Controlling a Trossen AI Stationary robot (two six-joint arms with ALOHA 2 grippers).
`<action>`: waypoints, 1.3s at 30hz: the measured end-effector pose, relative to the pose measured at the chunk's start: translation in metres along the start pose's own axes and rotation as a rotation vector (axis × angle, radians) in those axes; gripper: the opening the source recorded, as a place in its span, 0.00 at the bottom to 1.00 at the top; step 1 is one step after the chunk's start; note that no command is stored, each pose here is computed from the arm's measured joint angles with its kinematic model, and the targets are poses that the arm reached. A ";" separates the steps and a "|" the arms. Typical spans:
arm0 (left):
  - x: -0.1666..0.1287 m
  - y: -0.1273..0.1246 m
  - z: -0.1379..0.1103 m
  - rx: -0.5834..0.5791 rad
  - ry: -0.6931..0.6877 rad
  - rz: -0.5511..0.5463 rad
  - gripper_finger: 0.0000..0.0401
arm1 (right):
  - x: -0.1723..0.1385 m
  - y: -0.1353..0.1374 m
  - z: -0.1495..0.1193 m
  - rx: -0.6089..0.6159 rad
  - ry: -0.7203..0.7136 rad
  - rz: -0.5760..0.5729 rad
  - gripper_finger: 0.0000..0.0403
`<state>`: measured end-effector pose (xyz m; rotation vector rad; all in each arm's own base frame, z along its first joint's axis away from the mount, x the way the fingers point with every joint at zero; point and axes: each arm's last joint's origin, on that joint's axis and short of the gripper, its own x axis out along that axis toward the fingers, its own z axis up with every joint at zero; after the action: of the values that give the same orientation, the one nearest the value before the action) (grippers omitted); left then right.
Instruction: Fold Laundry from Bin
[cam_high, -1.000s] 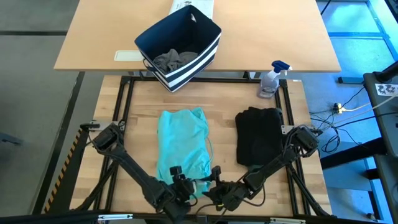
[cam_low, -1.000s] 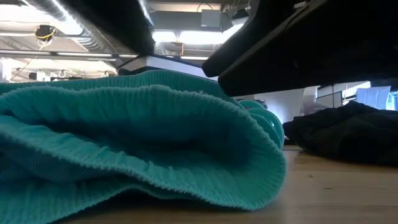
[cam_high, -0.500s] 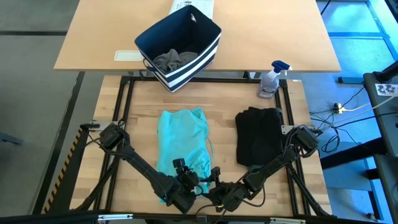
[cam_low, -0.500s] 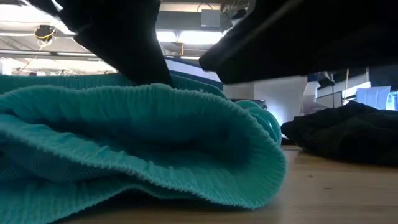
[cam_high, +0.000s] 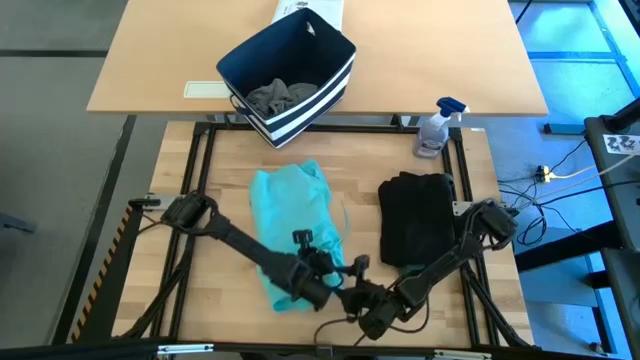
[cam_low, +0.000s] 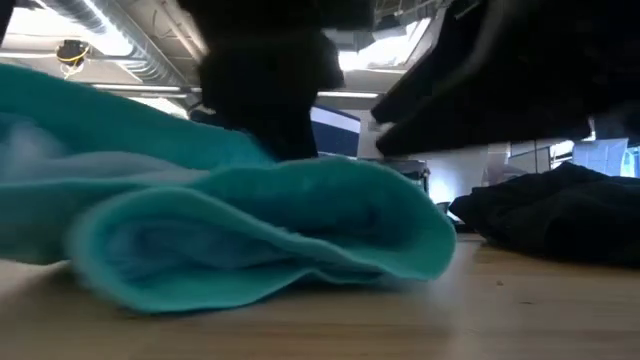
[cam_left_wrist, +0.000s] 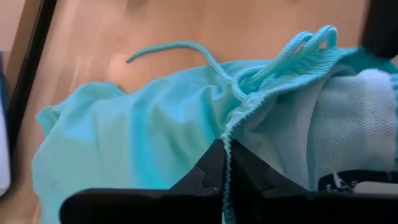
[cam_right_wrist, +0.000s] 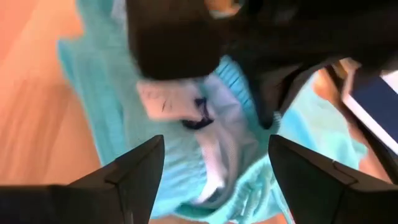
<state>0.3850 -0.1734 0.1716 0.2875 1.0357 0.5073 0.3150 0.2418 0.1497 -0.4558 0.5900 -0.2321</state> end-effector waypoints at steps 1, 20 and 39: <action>0.003 0.003 0.001 0.008 0.007 0.007 0.02 | -0.001 -0.004 0.002 0.027 0.004 -0.011 0.71; -0.021 0.008 0.007 -0.055 -0.101 0.061 0.00 | -0.008 -0.009 -0.007 0.083 0.109 0.033 0.71; -0.056 -0.006 0.017 -0.043 -0.193 -0.021 0.00 | 0.023 -0.030 -0.013 0.114 0.102 -0.222 0.75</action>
<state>0.3787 -0.2078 0.2190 0.2812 0.8386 0.4725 0.3238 0.2031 0.1437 -0.4004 0.6228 -0.5008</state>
